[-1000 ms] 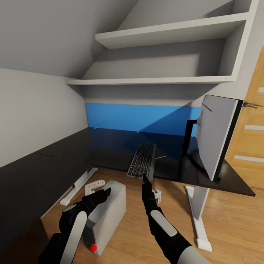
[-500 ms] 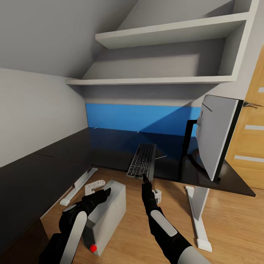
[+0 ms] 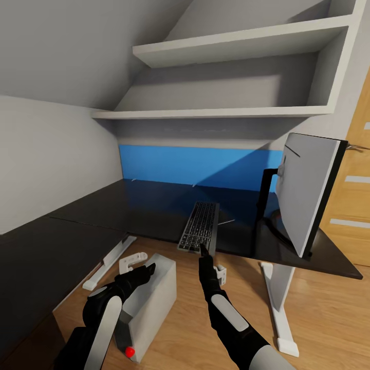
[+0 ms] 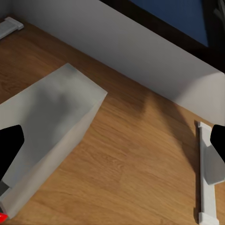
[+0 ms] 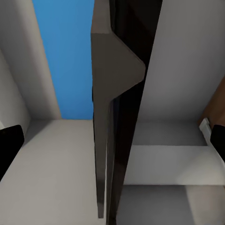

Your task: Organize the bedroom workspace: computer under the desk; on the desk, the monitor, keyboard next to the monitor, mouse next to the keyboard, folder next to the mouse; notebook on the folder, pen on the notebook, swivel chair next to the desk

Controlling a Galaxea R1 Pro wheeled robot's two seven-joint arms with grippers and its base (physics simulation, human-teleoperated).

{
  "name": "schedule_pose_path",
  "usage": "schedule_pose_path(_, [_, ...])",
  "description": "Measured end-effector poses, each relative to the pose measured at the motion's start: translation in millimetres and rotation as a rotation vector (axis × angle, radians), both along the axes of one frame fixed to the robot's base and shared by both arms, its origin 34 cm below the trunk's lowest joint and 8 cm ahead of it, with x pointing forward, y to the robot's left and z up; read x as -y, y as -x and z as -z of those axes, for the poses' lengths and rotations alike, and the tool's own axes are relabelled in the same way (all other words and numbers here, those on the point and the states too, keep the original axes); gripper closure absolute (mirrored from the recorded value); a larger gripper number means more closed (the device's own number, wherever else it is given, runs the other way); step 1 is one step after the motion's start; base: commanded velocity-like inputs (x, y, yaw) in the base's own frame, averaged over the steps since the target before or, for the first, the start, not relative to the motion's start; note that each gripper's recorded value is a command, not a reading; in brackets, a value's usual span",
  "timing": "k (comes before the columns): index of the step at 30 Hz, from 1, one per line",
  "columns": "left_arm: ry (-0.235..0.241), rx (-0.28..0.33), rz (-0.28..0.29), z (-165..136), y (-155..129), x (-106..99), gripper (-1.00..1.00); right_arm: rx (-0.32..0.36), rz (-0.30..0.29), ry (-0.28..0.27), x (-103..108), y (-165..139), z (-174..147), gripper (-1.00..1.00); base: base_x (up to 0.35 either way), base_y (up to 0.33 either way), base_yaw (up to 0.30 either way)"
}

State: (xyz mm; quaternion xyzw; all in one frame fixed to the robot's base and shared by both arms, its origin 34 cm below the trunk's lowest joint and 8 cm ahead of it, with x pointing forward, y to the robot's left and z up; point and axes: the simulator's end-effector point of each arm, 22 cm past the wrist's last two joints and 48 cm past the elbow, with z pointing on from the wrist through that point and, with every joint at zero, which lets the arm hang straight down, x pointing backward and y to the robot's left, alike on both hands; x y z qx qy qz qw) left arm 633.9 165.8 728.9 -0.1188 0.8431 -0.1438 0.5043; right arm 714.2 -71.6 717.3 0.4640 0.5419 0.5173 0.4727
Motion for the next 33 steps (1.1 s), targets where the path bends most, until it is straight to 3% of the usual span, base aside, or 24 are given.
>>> schedule_pose_path(33, [-0.001, -0.001, 0.001, 0.4, 0.1, -0.1, -1.00, 0.001, 0.003, -0.001, 1.2, -0.1, -0.1, -1.00, 0.013, 0.000, 0.000])
